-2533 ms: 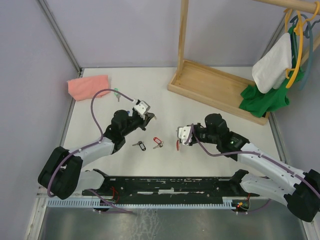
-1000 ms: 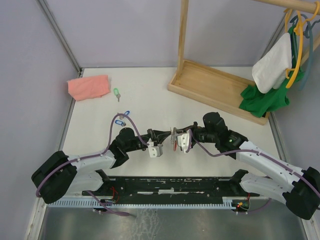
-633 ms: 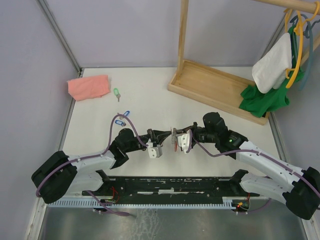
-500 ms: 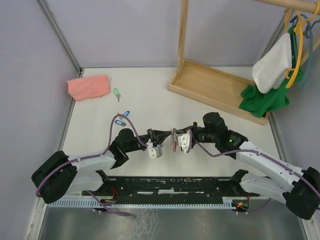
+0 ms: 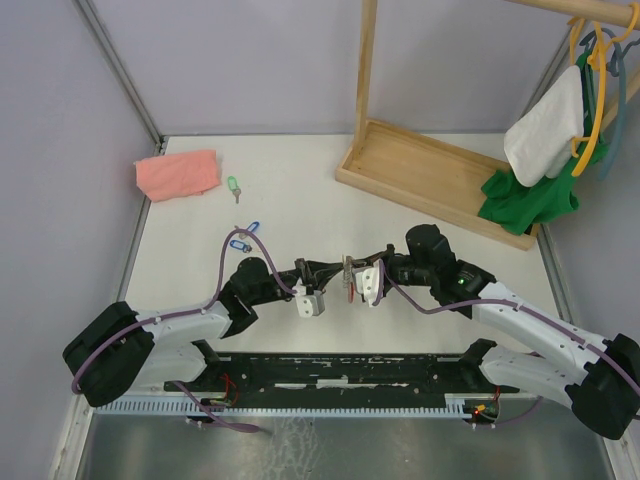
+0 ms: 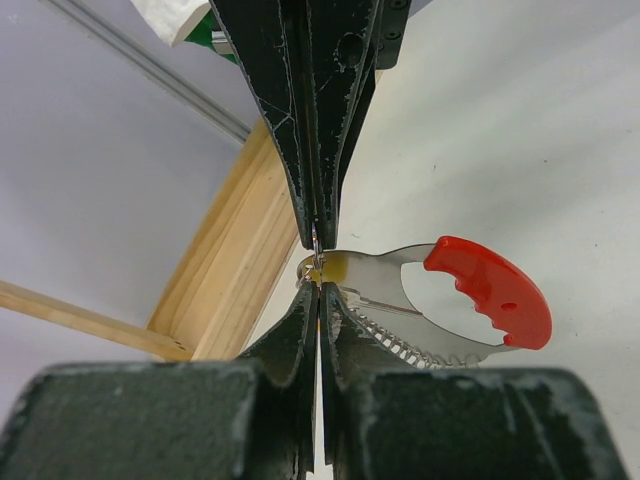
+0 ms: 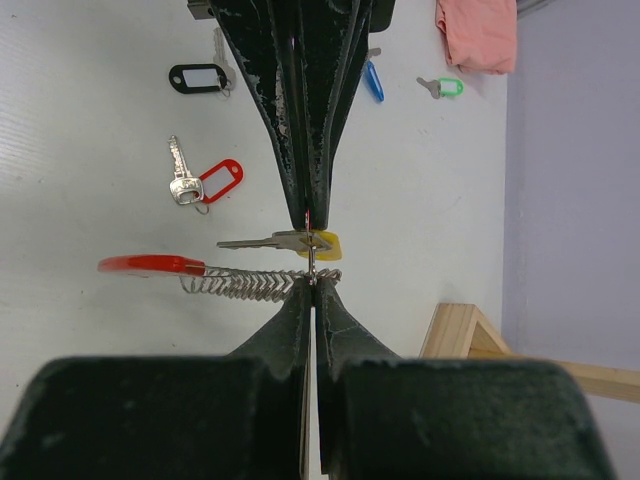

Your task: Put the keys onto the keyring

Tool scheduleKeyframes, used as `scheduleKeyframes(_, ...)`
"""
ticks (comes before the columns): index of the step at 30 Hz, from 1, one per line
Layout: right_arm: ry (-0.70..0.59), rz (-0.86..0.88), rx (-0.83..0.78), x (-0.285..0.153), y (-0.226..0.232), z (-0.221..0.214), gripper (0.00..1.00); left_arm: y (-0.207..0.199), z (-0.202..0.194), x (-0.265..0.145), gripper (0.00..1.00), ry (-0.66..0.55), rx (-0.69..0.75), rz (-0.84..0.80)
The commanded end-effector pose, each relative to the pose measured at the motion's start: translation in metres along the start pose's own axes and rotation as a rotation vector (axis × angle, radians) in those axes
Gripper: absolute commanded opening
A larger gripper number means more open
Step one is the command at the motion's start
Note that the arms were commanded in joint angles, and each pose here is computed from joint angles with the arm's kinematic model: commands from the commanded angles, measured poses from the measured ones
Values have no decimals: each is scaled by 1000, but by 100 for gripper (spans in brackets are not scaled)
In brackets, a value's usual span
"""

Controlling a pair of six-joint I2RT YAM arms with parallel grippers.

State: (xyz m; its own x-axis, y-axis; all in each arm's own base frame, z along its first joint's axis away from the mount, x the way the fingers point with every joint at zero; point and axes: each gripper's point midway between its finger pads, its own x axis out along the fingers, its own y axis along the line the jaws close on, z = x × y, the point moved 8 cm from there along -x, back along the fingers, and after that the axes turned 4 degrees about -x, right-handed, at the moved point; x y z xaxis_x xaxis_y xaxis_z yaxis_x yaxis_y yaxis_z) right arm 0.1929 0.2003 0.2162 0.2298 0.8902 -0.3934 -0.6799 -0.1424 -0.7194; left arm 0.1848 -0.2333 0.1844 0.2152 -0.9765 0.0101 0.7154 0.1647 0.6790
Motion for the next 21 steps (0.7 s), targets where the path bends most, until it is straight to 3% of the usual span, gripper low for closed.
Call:
scheduleKeyframes(1, -36, -54, -38, -1, -13, 8, 1, 9, 13, 4, 3, -68, 44, 31)
scheduleKeyframes(21, -41, -47, -39, -2, -13, 9, 1, 8, 14, 4, 3, -72, 42, 32)
